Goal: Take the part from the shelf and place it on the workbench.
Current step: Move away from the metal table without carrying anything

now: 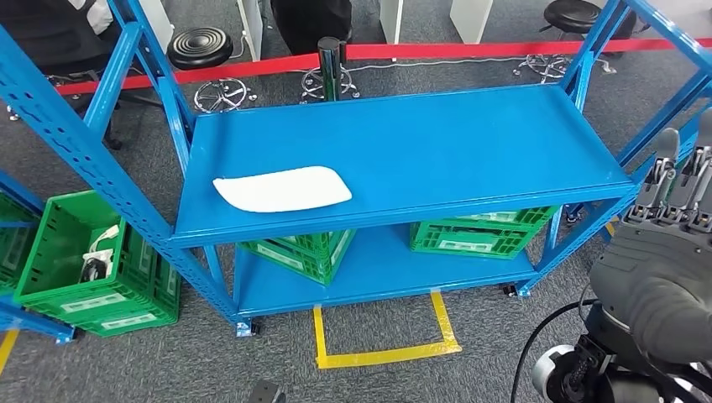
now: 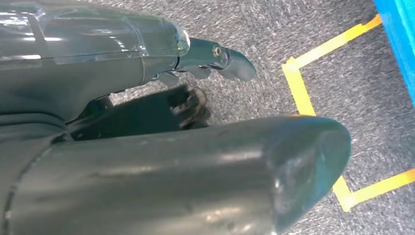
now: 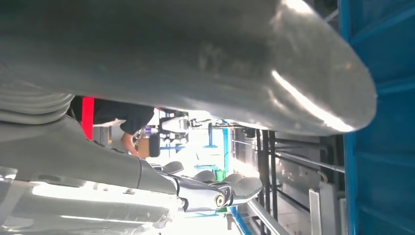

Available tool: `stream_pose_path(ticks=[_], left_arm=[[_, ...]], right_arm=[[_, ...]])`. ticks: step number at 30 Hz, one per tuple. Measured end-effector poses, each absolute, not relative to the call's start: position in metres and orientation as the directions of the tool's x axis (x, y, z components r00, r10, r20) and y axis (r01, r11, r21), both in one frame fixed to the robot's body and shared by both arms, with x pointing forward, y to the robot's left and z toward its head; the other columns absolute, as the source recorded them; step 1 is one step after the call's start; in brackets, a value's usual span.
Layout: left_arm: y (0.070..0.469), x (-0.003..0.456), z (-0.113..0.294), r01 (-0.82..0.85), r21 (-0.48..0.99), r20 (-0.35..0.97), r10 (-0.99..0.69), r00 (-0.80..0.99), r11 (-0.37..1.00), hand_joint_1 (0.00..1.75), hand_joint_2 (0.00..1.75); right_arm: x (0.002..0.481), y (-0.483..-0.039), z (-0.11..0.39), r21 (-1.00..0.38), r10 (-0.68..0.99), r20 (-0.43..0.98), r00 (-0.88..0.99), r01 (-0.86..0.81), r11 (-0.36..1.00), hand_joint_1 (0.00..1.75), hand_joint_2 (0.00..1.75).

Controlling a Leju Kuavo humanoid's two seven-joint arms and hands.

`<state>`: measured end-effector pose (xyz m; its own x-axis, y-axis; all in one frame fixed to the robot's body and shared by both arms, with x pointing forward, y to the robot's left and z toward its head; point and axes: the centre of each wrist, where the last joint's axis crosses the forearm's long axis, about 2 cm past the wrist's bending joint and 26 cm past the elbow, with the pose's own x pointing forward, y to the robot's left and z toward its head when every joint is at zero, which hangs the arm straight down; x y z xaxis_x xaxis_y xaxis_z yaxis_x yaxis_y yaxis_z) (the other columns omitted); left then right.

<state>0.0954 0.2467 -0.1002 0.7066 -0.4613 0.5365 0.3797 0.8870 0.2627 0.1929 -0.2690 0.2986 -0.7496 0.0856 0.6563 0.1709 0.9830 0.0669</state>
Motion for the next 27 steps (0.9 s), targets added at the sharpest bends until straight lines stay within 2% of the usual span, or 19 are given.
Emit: stream_pose_path(ticks=[3,7,19,27], left_arm=[[0.246,0.094,-0.1,0.38,0.261,0.536,-0.461,0.707,0.887,0.0,0.0],[0.243,0.093,-0.1,0.381,0.256,0.539,-0.458,0.707,0.888,0.0,0.0],[0.239,0.093,-0.1,0.383,0.247,0.543,-0.455,0.706,0.89,0.0,0.0],[0.234,0.093,-0.1,0.406,0.23,0.545,-0.463,0.699,0.884,0.0,0.0]], right_arm=[[0.193,-0.269,0.297,0.063,0.084,0.666,-0.741,0.167,0.984,0.0,0.0],[0.194,-0.269,0.295,0.029,0.073,0.716,-0.694,0.135,0.99,0.0,1.75],[0.206,-0.264,0.267,-0.052,0.055,0.849,-0.525,0.02,0.998,0.0,1.75],[0.219,-0.25,0.197,-0.144,0.125,0.962,-0.244,-0.059,0.988,0.0,1.75]])
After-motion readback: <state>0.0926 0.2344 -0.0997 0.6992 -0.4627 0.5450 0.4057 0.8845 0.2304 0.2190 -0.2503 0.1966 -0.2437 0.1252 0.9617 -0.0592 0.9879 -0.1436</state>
